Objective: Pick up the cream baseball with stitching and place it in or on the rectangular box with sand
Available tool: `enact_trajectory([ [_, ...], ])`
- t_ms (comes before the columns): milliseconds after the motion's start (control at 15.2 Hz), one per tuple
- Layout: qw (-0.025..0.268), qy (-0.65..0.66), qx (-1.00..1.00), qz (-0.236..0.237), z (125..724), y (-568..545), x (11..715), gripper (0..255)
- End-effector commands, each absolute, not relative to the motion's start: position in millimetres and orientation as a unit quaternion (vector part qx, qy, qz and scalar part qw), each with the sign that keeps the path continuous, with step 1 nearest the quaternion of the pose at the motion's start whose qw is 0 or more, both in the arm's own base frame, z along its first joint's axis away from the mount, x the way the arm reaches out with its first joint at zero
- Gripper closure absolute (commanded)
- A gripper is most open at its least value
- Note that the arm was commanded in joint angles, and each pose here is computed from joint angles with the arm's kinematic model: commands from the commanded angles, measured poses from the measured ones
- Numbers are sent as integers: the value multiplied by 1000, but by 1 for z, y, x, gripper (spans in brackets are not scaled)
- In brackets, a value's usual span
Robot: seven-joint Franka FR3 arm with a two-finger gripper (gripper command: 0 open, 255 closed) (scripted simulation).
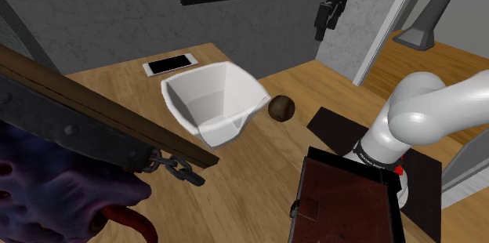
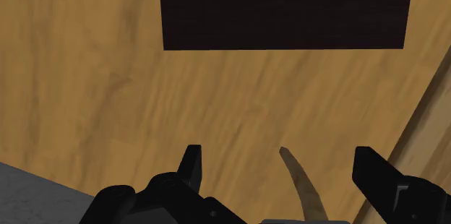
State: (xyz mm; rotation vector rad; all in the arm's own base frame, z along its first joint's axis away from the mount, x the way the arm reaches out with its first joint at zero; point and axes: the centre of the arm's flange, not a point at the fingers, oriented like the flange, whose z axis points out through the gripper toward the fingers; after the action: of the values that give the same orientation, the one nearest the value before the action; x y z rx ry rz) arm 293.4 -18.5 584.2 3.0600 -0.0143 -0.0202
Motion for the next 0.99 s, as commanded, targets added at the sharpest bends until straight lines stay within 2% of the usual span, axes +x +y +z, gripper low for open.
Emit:
enact_trajectory([
  [0, 41, -5, 999, -7, 584, -19, 293, 0],
  [924, 52, -42, 997, -29, 528, 161, 295, 0],
])
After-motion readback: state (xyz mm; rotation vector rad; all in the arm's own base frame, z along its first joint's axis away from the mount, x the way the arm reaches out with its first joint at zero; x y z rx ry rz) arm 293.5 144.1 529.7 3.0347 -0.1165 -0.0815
